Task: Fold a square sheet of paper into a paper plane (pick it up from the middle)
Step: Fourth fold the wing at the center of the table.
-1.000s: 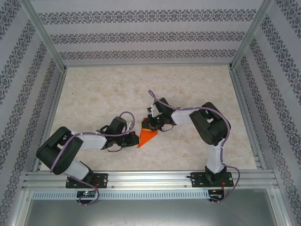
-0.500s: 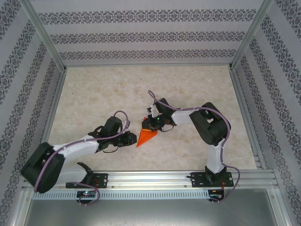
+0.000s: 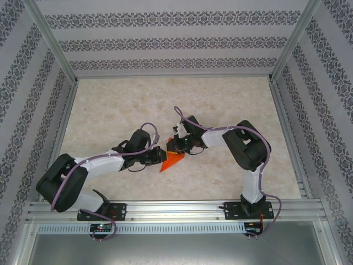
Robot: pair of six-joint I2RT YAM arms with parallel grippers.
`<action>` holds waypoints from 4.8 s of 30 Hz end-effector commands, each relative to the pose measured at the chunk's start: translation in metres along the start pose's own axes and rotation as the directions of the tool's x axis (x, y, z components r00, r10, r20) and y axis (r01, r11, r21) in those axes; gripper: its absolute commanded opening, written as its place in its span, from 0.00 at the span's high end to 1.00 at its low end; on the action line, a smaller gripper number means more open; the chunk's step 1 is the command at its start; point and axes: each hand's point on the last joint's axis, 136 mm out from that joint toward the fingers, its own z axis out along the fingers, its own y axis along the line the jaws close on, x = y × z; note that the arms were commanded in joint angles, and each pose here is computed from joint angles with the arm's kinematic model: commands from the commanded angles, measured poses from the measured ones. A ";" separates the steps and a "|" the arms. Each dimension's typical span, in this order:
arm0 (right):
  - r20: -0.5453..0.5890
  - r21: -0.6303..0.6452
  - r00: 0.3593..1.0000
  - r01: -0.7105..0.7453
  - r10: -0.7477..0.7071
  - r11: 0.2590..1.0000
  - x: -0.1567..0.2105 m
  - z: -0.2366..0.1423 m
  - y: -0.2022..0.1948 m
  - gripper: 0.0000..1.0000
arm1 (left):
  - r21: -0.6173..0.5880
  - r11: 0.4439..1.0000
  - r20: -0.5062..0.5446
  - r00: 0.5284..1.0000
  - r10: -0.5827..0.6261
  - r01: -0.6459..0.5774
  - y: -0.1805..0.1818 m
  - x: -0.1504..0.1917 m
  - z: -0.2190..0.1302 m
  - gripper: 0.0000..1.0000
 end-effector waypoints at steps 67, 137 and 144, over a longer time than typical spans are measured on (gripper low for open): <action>-0.061 0.244 0.989 -0.119 0.138 0.962 0.043 0.013 -0.080 0.85 | -0.204 0.977 -0.231 0.967 -0.110 0.063 0.080 0.070 0.021 0.89; -0.058 0.255 0.988 -0.124 0.143 0.959 0.046 0.013 -0.083 0.85 | -0.113 0.994 -0.130 0.991 -0.007 -0.008 0.026 0.053 -0.023 0.88; -0.051 0.235 0.988 -0.133 0.149 0.963 0.043 0.016 -0.079 0.85 | -0.026 0.998 -0.021 0.998 0.057 -0.058 -0.018 0.004 -0.011 0.86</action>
